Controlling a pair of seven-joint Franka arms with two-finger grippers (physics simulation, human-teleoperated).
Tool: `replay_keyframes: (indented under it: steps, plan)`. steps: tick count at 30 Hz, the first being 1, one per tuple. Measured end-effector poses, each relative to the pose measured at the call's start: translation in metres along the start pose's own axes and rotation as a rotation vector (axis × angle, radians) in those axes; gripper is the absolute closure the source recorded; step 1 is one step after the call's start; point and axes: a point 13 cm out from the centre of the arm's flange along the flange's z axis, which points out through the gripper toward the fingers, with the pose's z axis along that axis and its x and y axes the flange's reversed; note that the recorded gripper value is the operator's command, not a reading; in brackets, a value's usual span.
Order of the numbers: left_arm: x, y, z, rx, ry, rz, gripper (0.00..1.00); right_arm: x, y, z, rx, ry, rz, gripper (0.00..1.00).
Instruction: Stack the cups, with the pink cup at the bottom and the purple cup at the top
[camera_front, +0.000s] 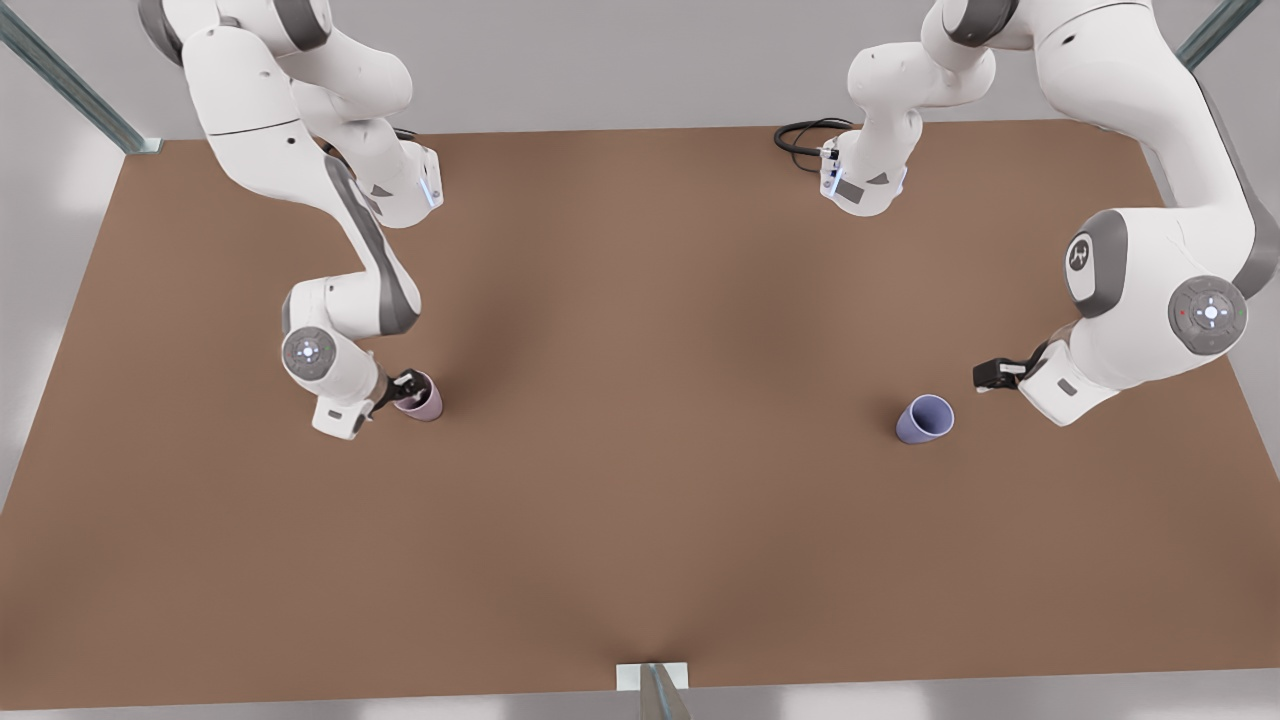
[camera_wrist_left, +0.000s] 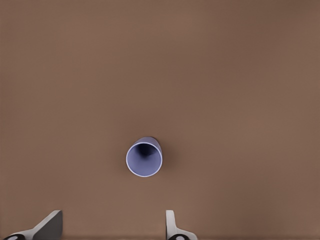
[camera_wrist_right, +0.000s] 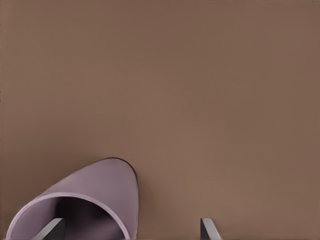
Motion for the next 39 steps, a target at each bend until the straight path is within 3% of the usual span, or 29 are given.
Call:
replay_keyframes:
  steps: [4, 7, 9, 12, 14, 21, 24, 32, 36, 39]
  plan:
    - [-0.002, 0.000, 0.005, 0.001, 0.004, 0.001, 0.00, 0.006, 0.003, 0.013, -0.001, 0.002, -0.013, 0.00]
    - [-0.003, 0.000, 0.007, 0.001, 0.004, 0.002, 0.00, 0.009, 0.005, 0.022, -0.002, 0.001, -0.021, 0.24]
    - [-0.003, 0.001, 0.007, 0.001, 0.002, 0.001, 0.00, 0.009, 0.005, 0.026, -0.002, -0.004, -0.027, 0.46]
    - [-0.003, 0.003, 0.006, 0.002, -0.001, -0.003, 0.00, 0.006, 0.005, 0.026, 0.002, -0.016, -0.037, 0.55]
    - [-0.003, 0.004, 0.003, 0.001, -0.007, -0.004, 0.00, 0.005, 0.005, 0.026, 0.003, -0.021, -0.042, 0.77]
    - [-0.003, 0.005, 0.004, 0.002, -0.005, -0.005, 0.00, -0.007, 0.005, 0.006, 0.012, -0.062, -0.063, 0.79]
    - [-0.003, 0.005, 0.005, 0.002, -0.004, -0.004, 0.00, -0.039, 0.032, -0.036, 0.029, -0.116, -0.108, 0.79]
    - [-0.006, 0.005, 0.010, 0.003, 0.001, -0.004, 0.00, -0.192, 0.318, -0.135, -0.105, -0.265, -0.245, 0.79]
    - [-0.006, 0.005, 0.013, 0.003, 0.007, -0.004, 0.00, -0.235, 0.430, -0.099, -0.151, -0.256, -0.209, 0.79]
    - [-0.007, 0.005, 0.015, 0.004, 0.010, -0.004, 0.00, -0.251, 0.445, -0.053, -0.146, -0.225, -0.118, 0.79]
